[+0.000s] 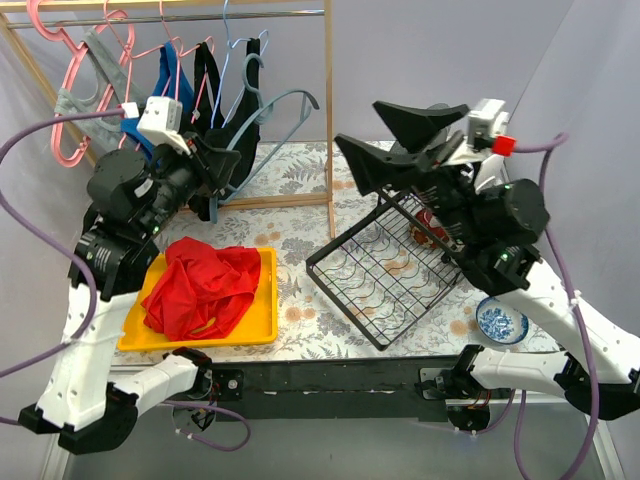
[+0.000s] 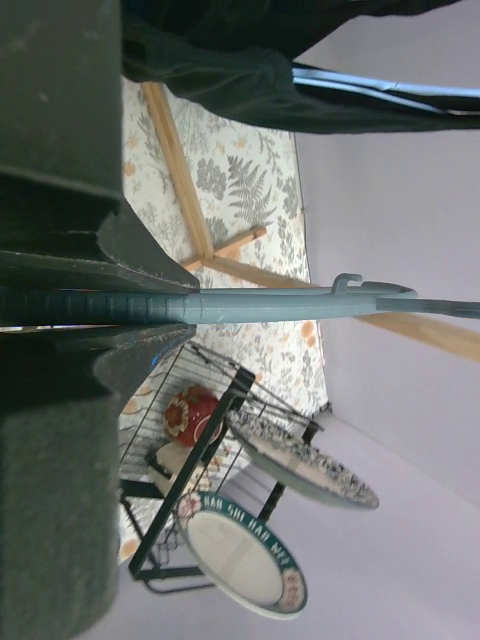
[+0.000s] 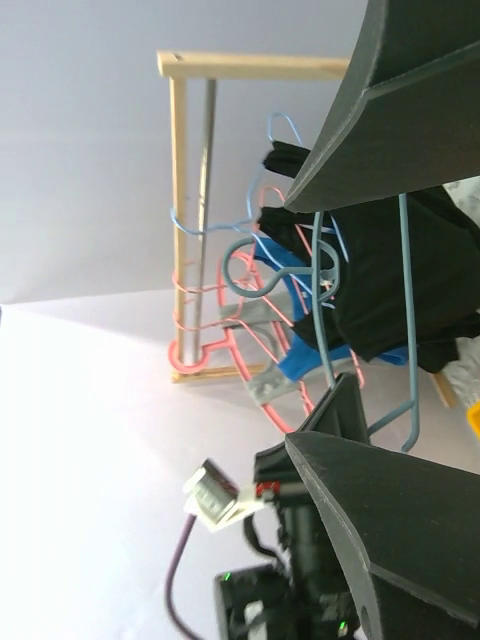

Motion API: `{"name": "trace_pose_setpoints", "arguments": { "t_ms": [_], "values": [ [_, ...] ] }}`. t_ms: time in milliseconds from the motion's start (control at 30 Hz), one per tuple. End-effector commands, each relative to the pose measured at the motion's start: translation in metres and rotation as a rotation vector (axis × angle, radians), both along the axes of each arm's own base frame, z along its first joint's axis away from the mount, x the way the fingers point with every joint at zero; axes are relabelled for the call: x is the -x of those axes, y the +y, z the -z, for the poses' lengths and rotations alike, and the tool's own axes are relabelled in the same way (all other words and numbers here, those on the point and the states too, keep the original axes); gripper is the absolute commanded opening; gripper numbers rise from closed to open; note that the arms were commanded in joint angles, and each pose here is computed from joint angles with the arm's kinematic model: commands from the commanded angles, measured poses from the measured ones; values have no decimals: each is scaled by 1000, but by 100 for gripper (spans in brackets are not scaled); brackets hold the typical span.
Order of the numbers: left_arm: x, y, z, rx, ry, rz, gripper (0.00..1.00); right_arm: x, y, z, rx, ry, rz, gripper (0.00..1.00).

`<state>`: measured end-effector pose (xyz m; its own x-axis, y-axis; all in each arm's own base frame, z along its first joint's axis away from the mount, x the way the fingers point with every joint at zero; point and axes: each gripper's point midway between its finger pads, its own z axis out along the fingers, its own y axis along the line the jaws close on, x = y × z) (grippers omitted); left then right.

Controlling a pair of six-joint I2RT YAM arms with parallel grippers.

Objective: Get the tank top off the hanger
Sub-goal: Place the hanger at the clothesline.

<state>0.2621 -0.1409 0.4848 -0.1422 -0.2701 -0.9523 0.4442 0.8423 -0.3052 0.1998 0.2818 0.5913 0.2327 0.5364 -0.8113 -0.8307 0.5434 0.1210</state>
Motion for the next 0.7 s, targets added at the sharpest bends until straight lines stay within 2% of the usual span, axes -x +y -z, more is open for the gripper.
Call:
{"name": "trace_pose_setpoints", "arguments": {
  "t_ms": [0,133,233,300,533,667],
  "values": [
    [-19,15,-25,-10,-72,-110,0,-3,-21,-7,-52,-8,81,97],
    [-25,17,-32,-25,-95,-130,0,-5,-25,-3,-56,2,102,97],
    [-34,15,-40,-36,-182,-136,0,-6,-23,0,-46,9,96,97],
    [-46,13,-37,-51,-192,-145,0,-4,-18,3,-33,7,76,96],
    [-71,5,-69,-8,-304,-167,0,-3,-10,21,17,36,41,92],
    [-89,-6,-74,-18,-314,-149,0,0,-10,30,28,52,25,92]
  ]
}}
